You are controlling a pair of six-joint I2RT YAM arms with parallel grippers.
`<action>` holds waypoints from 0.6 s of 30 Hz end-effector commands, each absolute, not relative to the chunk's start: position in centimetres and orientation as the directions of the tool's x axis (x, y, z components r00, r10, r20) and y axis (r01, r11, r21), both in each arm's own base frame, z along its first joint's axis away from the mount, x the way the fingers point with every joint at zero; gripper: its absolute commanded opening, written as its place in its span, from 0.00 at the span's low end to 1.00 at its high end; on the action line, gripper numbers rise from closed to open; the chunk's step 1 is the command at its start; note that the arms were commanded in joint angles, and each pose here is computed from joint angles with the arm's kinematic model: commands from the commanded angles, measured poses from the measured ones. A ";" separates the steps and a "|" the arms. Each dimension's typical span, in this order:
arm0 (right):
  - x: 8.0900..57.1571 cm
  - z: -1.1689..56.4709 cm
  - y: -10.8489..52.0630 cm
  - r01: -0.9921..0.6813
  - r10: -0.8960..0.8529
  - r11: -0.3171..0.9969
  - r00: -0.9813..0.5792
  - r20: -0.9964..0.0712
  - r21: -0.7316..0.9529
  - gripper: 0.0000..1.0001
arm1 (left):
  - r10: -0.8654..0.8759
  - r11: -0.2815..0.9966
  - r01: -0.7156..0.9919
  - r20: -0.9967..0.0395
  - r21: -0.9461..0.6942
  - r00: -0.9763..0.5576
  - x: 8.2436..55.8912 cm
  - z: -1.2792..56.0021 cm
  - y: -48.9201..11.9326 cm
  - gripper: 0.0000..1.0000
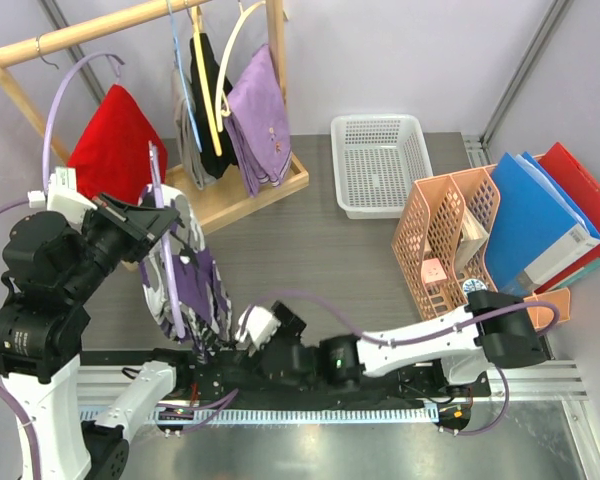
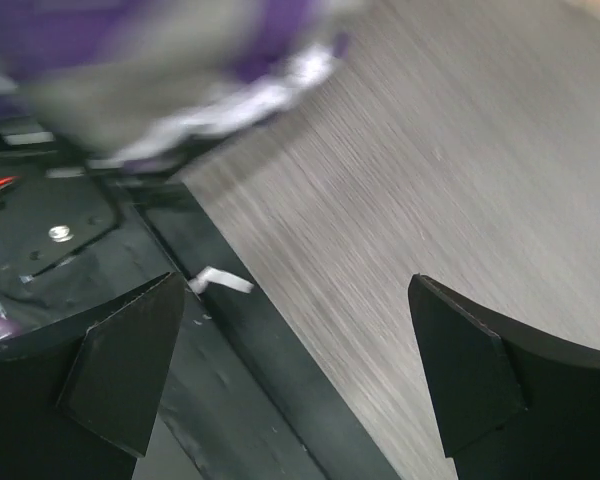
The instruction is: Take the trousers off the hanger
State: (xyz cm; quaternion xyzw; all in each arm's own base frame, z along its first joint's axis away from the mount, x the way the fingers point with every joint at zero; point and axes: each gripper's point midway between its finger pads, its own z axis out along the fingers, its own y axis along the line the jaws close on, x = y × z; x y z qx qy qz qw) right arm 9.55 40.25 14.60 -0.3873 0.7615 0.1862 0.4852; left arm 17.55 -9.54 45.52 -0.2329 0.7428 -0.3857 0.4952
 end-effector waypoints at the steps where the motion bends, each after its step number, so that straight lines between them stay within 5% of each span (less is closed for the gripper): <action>1: 9.2 23.6 42.3 -0.670 -0.161 0.734 -0.008 -0.987 -0.114 1.00 | -0.801 0.587 0.035 -0.586 -0.809 -0.126 18.3 49.2 -5.7 0.00; 8: 6.4 30.0 44.6 -0.754 0.004 0.651 0.110 -0.994 -0.081 1.00 | -0.857 0.515 -0.027 -0.514 -0.857 -0.038 18.8 48.1 -4.1 0.00; 18: 6.3 34.5 47.7 -0.939 0.094 0.330 -0.066 -0.993 0.093 0.96 | -0.872 0.489 -0.003 -0.489 -0.872 -0.035 18.7 49.7 -4.3 0.00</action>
